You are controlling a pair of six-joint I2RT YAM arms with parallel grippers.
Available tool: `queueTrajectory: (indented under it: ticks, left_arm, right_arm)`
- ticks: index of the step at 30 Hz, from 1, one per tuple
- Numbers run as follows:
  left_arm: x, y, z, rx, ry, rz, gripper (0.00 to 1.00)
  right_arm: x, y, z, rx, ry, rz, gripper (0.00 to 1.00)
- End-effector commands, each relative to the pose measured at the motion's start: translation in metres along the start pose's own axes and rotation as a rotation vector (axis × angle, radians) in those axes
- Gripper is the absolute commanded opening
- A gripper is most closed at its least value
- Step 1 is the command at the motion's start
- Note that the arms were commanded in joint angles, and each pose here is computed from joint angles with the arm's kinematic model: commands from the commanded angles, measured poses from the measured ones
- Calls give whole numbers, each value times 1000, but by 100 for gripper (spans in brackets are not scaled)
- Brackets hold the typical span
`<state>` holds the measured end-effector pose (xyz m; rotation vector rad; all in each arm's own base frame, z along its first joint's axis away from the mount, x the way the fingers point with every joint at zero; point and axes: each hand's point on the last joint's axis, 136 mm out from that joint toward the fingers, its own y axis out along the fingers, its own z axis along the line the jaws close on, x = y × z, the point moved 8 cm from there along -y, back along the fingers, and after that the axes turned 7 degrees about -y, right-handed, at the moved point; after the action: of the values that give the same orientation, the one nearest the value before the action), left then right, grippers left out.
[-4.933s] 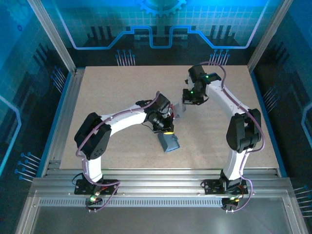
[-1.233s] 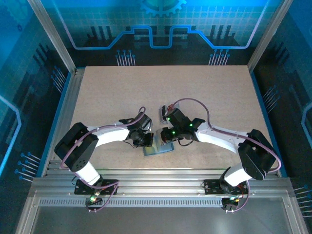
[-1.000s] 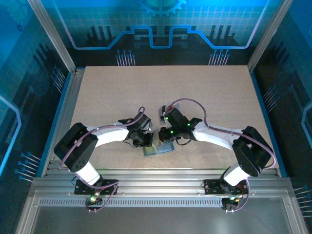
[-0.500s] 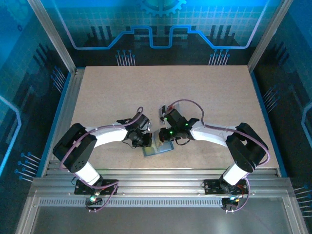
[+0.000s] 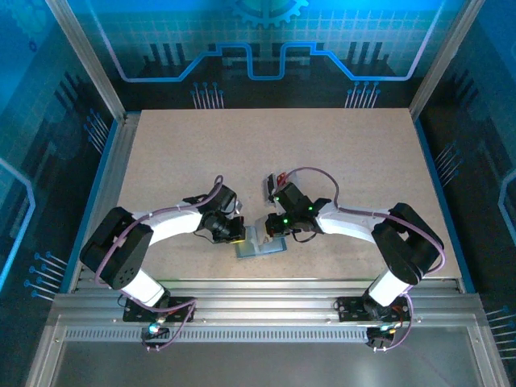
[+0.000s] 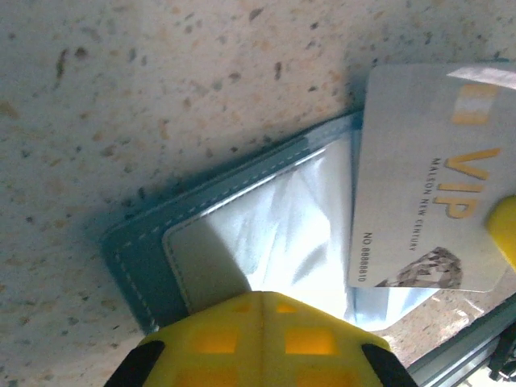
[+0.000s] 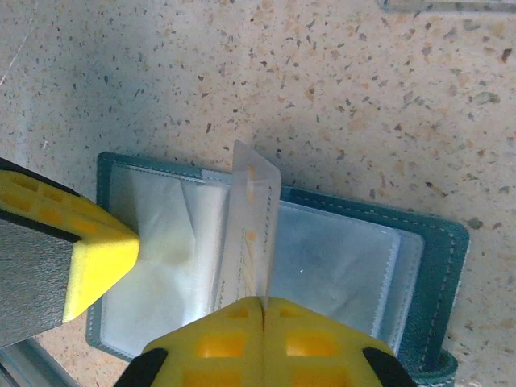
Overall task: Put the credit cards into the card holder
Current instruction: Insert the credit card into the card slot.
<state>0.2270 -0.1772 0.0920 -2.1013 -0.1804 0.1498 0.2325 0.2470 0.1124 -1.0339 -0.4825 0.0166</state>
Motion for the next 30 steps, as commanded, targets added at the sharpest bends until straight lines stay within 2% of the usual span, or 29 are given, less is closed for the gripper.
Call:
queueTrajectory:
  ticks: [1, 6, 21, 30]
  left_arm:
    - [-7, -1, 17, 74, -48, 2, 4]
    - [-11, 4, 26, 108, -57, 4, 4]
    - [-13, 17, 37, 130, -67, 25, 3]
    - [-13, 17, 37, 130, -67, 22, 3]
  right_arm:
    - [-15, 11, -15, -54, 35, 71, 0]
    - [-15, 14, -17, -42, 49, 79, 0]
    - [-11, 19, -17, 126, 193, 100, 0]
    - [-17, 18, -15, 128, 186, 96, 0]
